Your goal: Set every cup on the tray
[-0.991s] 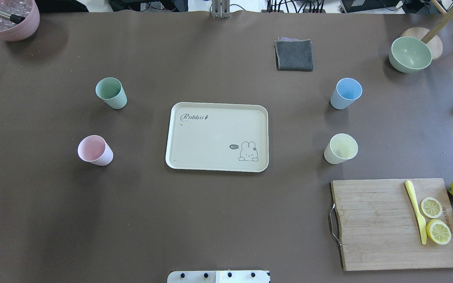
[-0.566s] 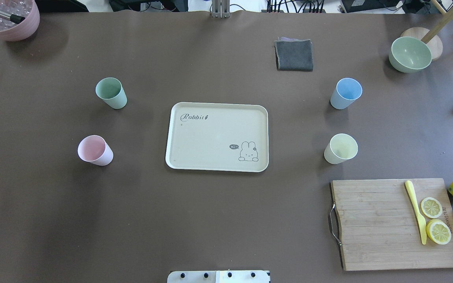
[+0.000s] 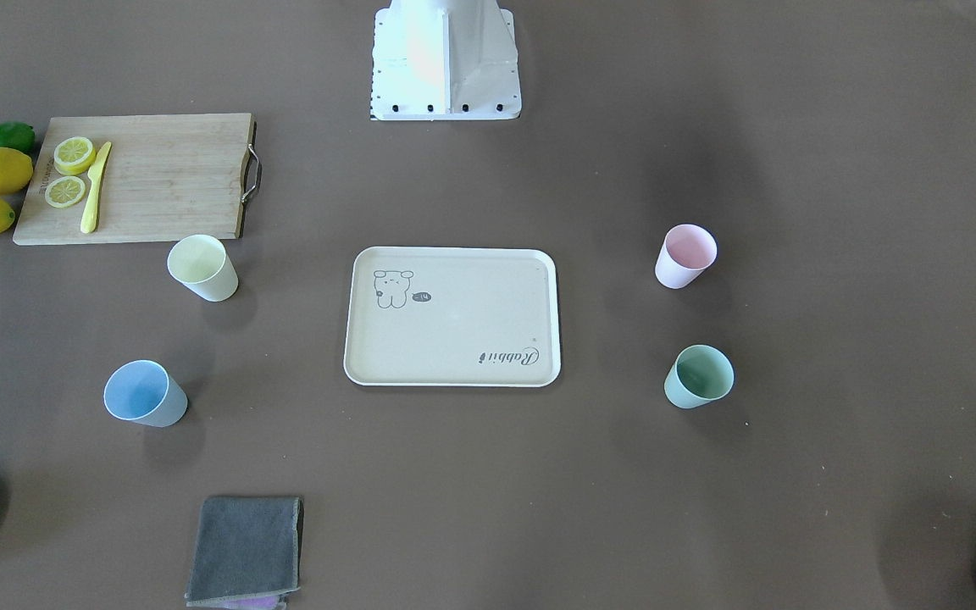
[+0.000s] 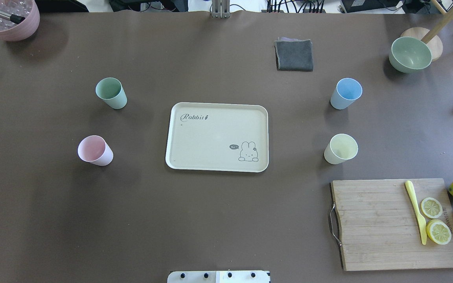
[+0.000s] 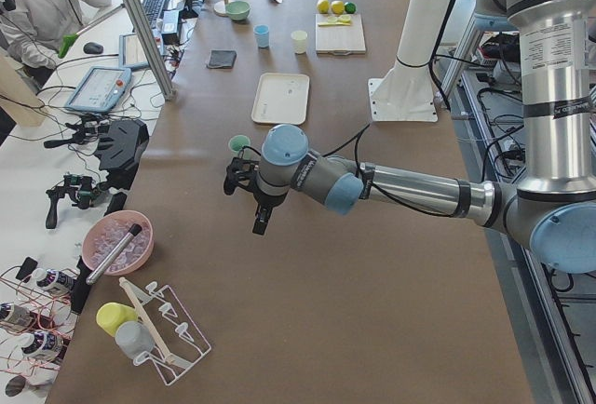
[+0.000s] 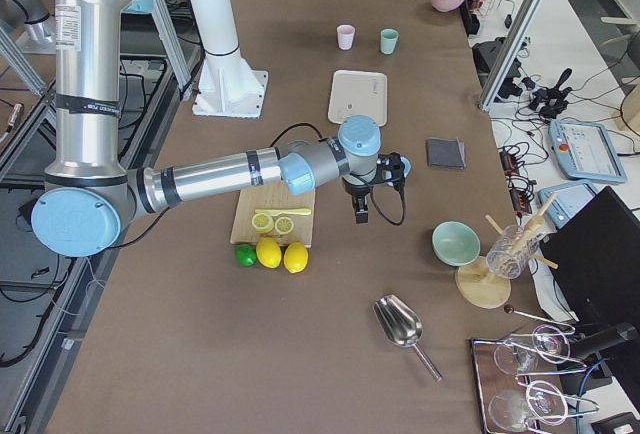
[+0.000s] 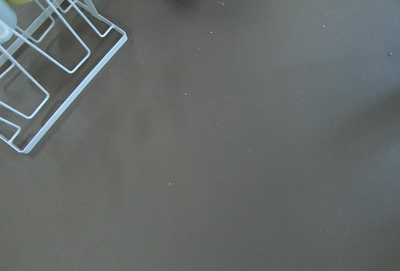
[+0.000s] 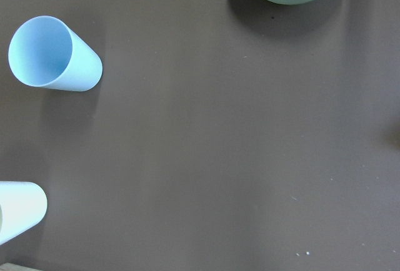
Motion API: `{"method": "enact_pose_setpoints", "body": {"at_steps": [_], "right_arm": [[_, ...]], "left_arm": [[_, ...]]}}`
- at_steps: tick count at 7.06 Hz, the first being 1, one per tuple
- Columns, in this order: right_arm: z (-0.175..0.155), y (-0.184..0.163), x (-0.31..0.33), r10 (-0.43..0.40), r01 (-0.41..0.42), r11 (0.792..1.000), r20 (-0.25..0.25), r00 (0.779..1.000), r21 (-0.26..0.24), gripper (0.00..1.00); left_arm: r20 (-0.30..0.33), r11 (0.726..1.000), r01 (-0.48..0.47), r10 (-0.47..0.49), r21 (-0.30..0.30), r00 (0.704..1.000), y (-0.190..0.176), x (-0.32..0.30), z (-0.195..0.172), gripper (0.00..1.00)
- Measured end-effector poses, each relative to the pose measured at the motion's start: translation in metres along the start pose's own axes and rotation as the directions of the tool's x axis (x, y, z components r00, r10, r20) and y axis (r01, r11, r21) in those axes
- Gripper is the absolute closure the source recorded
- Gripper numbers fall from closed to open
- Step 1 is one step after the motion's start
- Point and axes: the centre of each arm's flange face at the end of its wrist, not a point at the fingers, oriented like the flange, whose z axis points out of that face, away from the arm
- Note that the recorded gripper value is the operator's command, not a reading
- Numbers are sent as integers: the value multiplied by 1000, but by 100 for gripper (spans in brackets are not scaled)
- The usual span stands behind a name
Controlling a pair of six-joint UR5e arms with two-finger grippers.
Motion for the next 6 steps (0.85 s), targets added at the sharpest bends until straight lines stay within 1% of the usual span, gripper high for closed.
{"method": "enact_pose_setpoints", "body": {"at_steps": [2,4,6], "right_arm": [[31,-7,-53,31,-31,1000,2,1000,3,2],[64,-15,-122,57,-57,998,10,998,-14,4],[106,-8,-186,59,-59,998,-10,998,-28,6]], "left_arm": [[-20,999,49,-49,-16,999,-21,80,29,4],[-42,996,78,-80,-35,996,-35,151,59,5],[-68,994,88,-92,-62,993,-42,200,81,5]]}}
